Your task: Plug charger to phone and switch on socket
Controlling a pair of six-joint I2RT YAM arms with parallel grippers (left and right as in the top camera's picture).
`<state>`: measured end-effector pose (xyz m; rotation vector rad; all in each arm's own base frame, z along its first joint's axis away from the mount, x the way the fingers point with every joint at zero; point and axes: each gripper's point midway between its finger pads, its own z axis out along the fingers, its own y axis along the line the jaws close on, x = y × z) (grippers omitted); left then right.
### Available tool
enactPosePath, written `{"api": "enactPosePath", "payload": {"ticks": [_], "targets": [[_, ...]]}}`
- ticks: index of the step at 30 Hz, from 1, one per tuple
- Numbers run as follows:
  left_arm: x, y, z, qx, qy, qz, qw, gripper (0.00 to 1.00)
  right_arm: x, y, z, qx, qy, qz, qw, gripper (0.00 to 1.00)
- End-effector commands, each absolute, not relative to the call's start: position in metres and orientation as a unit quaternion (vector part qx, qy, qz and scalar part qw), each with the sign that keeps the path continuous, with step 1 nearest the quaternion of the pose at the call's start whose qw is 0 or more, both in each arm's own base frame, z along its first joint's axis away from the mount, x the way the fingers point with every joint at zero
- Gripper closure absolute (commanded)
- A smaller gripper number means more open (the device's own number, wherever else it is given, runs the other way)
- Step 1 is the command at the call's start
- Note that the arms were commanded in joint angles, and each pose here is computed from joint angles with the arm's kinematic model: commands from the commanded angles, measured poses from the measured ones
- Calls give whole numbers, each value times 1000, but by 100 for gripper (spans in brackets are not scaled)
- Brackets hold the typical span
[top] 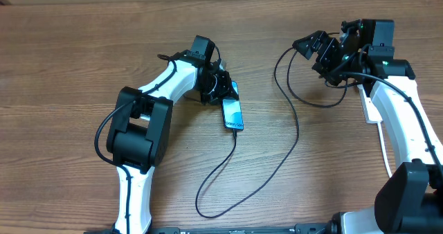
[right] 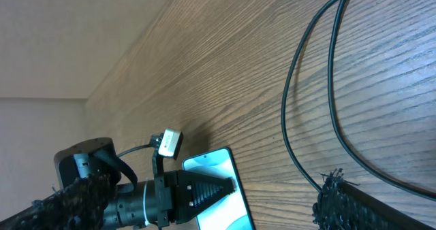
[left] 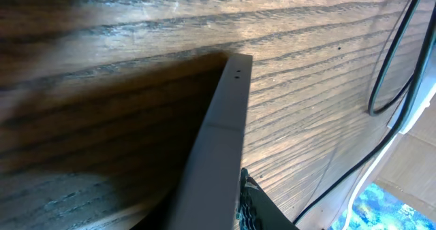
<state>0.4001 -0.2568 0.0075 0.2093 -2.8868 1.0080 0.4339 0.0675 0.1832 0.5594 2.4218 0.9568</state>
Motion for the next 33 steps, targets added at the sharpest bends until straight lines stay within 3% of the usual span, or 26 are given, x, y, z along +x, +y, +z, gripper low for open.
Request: {"api": "enactPosePath", "payload": {"ticks": [1, 10, 16, 33], "targets": [[395, -257, -4, 72, -944, 318, 52, 75, 435, 64, 198, 197, 880, 346, 258, 0], [394, -257, -4, 72, -944, 318, 52, 74, 435, 64, 198, 197, 880, 346, 258, 0], [394, -256, -4, 73, -944, 317, 54, 66, 435, 64, 198, 197, 880, 346, 258, 0], [392, -256, -5, 74, -944, 315, 58, 59, 434, 64, 197, 197, 881, 346, 256, 0]]}}
